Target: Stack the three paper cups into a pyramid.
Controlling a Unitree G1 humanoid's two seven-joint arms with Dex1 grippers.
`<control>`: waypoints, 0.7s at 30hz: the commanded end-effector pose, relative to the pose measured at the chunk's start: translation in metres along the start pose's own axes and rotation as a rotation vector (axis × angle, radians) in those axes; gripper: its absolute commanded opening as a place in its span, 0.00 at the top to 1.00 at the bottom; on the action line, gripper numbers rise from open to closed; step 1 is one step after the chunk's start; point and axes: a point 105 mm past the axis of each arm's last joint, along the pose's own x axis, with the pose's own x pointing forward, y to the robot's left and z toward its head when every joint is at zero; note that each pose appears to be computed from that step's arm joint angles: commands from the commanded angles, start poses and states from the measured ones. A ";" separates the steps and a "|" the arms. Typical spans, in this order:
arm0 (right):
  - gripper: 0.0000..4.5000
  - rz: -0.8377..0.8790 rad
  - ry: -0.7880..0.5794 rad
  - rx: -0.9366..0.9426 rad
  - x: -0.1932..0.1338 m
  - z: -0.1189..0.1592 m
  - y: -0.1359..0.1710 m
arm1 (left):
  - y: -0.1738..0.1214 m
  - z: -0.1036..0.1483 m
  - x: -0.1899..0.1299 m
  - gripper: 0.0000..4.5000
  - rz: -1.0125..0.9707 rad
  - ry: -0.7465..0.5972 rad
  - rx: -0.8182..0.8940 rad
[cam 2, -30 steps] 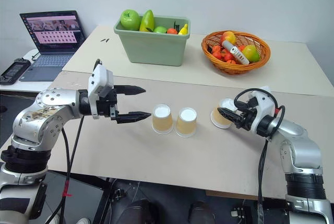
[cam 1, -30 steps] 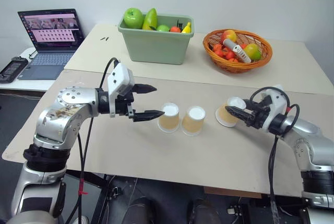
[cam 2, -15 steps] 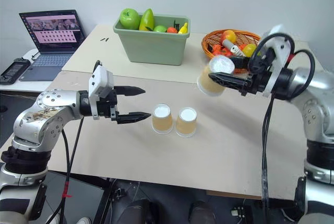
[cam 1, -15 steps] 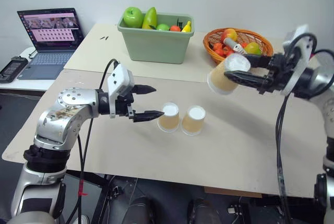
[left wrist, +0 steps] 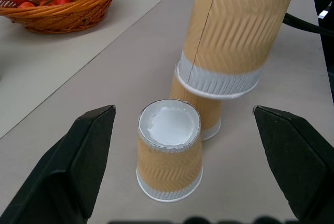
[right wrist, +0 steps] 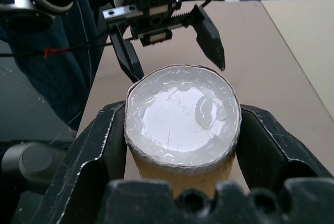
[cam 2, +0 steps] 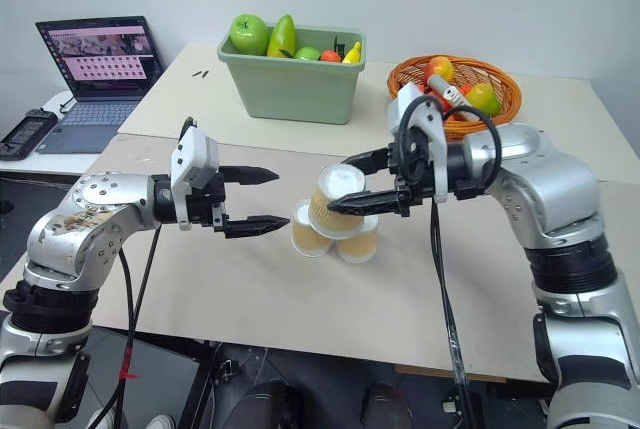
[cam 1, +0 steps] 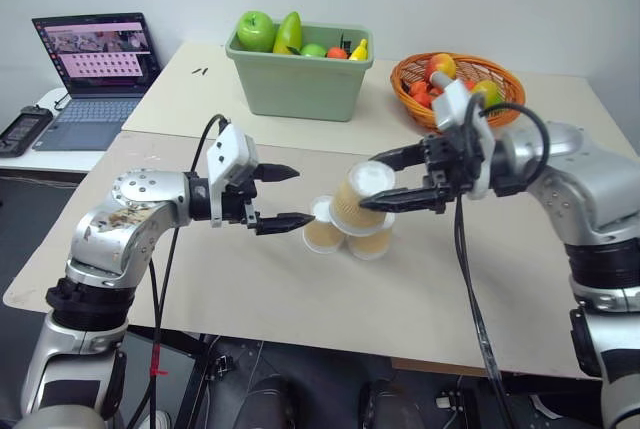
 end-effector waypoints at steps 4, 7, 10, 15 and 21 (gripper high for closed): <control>0.40 0.031 0.011 -0.083 0.004 0.009 -0.010 | -0.004 0.009 0.003 0.00 -0.007 -0.029 0.033; 0.40 0.039 0.017 -0.082 0.005 0.007 -0.013 | -0.006 0.010 0.003 0.00 -0.007 -0.035 0.025; 0.40 0.060 0.003 -0.075 0.005 0.012 -0.014 | -0.004 0.010 0.001 0.00 0.002 -0.035 0.022; 0.40 0.069 -0.009 -0.062 0.003 0.017 -0.019 | -0.003 0.010 0.001 0.00 0.011 -0.035 0.023; 0.40 0.070 -0.021 -0.060 0.000 0.024 -0.023 | -0.003 0.010 0.001 0.00 0.014 -0.033 0.022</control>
